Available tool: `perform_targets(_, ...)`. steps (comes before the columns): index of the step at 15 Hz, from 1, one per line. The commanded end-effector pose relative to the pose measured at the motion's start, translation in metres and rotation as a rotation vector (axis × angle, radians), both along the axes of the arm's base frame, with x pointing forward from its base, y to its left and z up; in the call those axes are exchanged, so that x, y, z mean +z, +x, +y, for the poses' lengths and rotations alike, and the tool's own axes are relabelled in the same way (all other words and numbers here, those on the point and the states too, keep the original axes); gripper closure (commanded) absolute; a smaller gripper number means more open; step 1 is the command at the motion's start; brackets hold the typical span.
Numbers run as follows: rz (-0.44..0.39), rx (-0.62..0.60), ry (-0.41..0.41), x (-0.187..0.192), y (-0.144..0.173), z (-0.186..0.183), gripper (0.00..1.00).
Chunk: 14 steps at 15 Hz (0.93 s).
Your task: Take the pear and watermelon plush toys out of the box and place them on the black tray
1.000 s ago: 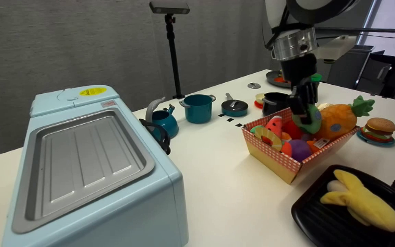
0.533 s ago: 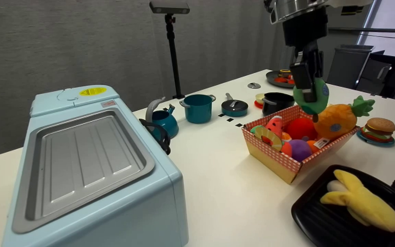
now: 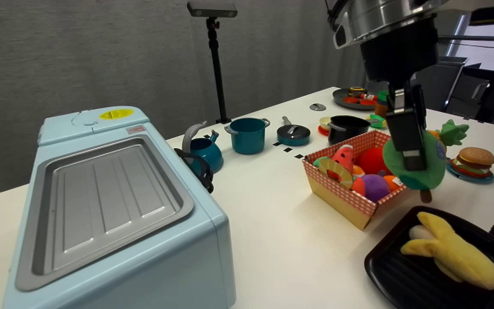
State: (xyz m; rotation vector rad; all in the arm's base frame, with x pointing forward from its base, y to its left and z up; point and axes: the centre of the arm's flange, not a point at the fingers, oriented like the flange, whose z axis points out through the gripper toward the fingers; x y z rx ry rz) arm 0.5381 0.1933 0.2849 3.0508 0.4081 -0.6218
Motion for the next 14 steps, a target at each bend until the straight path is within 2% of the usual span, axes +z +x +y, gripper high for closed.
perform_targets(1,0.010,-0.005,0.010,-0.019,-0.025,0.018,0.95)
perform_targets(6,-0.005,-0.028,-0.012,-0.055,-0.035,0.017,0.95)
perform_targets(10,0.017,-0.052,-0.014,-0.073,-0.043,0.012,0.95)
perform_targets(11,0.023,-0.052,-0.016,-0.076,-0.044,0.011,0.55)
perform_targets(12,0.029,-0.051,-0.019,-0.079,-0.046,0.010,0.54)
perform_targets(14,0.042,-0.049,-0.027,-0.081,-0.047,0.007,0.41)
